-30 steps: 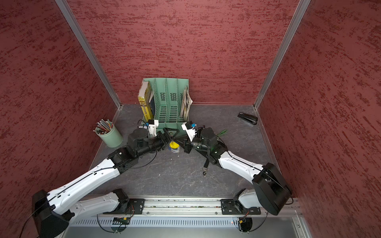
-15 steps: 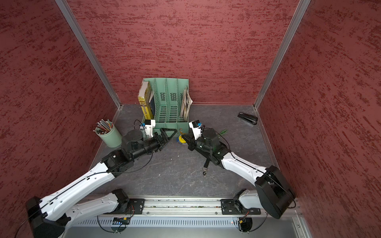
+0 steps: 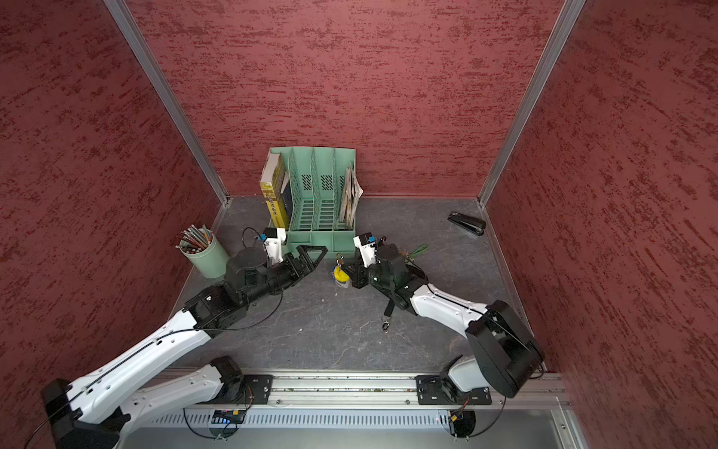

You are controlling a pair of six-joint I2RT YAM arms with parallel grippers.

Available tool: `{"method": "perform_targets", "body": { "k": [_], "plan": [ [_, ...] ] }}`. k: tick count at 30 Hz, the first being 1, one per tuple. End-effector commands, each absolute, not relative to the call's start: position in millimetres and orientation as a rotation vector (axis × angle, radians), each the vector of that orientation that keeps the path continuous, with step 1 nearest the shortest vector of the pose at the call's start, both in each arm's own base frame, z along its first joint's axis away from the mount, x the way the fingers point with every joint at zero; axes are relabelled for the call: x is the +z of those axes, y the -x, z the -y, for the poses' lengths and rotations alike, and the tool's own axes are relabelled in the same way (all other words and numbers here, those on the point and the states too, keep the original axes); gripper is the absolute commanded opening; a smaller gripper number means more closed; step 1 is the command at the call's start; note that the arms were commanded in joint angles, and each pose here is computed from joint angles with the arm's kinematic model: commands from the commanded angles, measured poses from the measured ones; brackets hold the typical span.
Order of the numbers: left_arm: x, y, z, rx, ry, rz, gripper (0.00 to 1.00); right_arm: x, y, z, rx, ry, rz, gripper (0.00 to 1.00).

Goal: Remove the decoration from the bag
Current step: Place the decoration item at the center of the board.

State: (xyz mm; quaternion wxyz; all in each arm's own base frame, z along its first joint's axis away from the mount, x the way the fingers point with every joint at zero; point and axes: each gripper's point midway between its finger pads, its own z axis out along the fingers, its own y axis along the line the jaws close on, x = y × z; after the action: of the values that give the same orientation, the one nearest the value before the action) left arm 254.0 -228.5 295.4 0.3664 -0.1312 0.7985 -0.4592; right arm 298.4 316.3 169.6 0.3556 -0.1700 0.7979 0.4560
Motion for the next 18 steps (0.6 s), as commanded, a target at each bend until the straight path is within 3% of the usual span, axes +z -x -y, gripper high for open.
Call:
{"method": "perform_targets", "body": {
  "k": [1, 12, 13, 18],
  "plan": [
    [284, -257, 213, -1.081, 0.334, -2.060, 0.99, 164, -294, -333, 1.373, 0.403, -2.086, 0.00],
    [264, -263, 204, -1.063, 0.359, -2.067, 1.00, 100, -314, -333, 1.320, 0.244, -2.325, 0.00],
    [265, -264, 206, -1.074, 0.358, -2.066, 1.00, 100, -316, -332, 1.315, 0.236, -2.329, 0.03],
    [266, -266, 207, -1.049, 0.332, -2.077, 1.00, 122, -323, -317, 1.239, 0.240, -2.275, 0.37]
  ]
}}
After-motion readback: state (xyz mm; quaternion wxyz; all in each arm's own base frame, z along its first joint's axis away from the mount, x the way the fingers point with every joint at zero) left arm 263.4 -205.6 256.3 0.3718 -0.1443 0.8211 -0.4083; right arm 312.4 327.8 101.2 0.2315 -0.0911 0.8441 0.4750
